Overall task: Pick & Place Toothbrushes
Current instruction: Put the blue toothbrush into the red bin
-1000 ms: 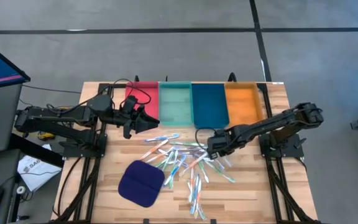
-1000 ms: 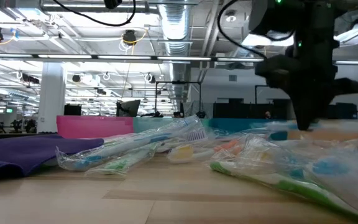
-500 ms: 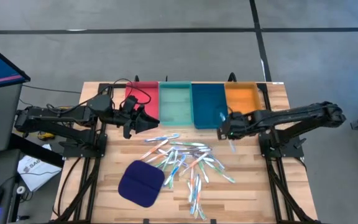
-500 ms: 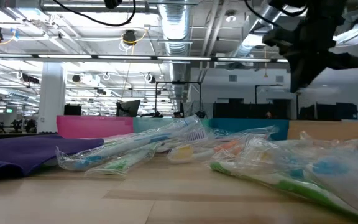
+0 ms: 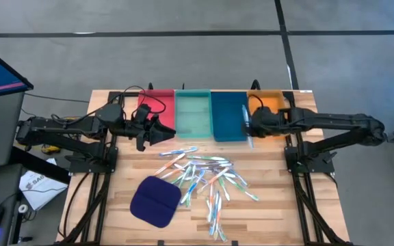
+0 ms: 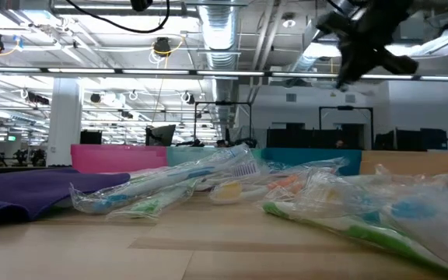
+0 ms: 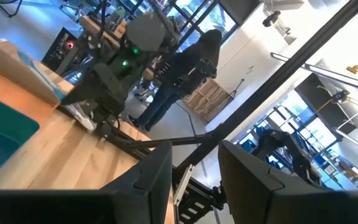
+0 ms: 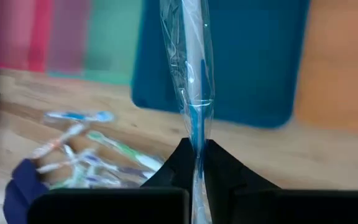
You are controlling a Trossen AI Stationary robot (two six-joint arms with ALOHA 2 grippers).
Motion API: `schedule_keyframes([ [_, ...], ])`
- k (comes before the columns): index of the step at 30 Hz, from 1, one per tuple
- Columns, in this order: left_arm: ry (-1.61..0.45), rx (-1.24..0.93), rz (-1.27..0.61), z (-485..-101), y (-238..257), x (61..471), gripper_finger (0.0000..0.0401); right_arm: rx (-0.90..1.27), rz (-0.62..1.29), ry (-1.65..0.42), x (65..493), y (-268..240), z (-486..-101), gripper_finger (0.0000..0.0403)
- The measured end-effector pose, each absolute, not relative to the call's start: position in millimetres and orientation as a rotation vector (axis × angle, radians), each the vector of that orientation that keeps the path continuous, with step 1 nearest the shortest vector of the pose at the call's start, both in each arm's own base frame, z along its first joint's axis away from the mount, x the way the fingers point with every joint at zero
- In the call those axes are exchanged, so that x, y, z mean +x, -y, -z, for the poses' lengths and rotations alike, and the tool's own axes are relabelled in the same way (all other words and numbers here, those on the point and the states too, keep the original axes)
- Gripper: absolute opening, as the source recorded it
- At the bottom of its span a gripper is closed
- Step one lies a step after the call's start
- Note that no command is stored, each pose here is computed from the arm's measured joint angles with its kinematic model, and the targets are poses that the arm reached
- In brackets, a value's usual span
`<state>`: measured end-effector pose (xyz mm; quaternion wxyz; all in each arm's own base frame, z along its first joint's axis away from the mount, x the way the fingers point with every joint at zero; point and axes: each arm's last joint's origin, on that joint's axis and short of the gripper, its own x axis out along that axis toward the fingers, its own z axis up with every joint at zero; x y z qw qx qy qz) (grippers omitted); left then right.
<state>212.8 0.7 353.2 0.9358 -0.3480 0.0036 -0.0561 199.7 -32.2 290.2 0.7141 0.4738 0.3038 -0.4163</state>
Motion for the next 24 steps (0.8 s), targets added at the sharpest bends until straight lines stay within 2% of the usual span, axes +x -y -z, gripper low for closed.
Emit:
schedule_keyframes([
  [9,0.004,-0.711,0.118,-354.4,-0.7,212.8,0.0127,0.957,0.940,-0.632,225.6,57.8,-328.4,0.0010],
  [13,0.004,-0.713,0.119,-354.4,-0.7,212.8,0.0127,0.937,1.024,-0.708,225.6,73.7,-327.1,0.0015],
  [17,0.004,-0.719,0.119,-354.4,-0.7,212.8,0.0127,0.940,1.029,-0.742,225.0,86.9,-323.9,0.0013],
  [24,0.005,-0.714,0.119,-354.4,-0.7,212.8,0.0127,0.958,0.995,-0.658,226.1,102.8,-328.8,0.0009],
])
